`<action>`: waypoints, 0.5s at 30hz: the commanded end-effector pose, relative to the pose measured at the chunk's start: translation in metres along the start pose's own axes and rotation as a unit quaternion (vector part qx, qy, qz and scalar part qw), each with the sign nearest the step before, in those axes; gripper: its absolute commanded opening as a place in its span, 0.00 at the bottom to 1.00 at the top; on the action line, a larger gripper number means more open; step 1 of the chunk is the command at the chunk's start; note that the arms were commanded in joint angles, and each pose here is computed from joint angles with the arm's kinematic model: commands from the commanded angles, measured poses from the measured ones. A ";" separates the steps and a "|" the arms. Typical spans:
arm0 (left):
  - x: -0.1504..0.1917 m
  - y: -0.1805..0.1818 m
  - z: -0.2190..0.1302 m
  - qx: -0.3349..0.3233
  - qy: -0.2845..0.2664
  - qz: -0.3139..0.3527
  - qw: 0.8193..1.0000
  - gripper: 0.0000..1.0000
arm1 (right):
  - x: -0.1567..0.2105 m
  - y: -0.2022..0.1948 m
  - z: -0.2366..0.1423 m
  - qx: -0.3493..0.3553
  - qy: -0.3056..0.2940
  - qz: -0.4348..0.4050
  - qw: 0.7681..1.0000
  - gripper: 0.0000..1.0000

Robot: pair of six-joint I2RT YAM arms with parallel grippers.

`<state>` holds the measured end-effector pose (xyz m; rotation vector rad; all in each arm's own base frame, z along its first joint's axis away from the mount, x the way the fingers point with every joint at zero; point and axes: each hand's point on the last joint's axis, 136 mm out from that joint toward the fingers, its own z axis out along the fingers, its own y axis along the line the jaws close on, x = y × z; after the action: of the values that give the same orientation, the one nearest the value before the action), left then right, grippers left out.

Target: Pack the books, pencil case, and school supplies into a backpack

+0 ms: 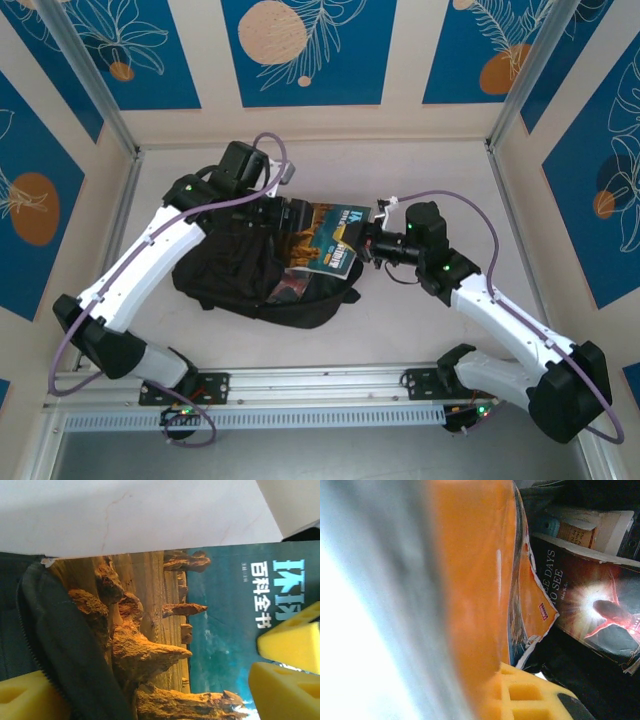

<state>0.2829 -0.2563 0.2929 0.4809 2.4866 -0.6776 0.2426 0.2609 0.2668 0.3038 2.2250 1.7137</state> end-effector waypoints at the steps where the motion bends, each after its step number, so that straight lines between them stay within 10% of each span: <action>1: 0.012 0.006 -0.003 -0.025 0.021 0.030 0.999 0.73 | 0.008 0.055 -0.012 -0.076 0.010 -0.070 0.995 0.00; 8: 0.016 0.023 -0.009 -0.070 0.017 0.058 0.996 0.01 | 0.008 0.040 -0.012 -0.060 0.006 -0.065 0.996 0.00; 15: -0.008 0.022 -0.051 -0.100 -0.042 0.076 0.991 0.00 | 0.015 0.015 -0.014 -0.021 0.014 -0.065 0.998 0.00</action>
<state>0.2843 -0.2282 0.2903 0.5555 2.4733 -0.4344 0.2356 0.2565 0.2657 0.2591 2.2351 1.6782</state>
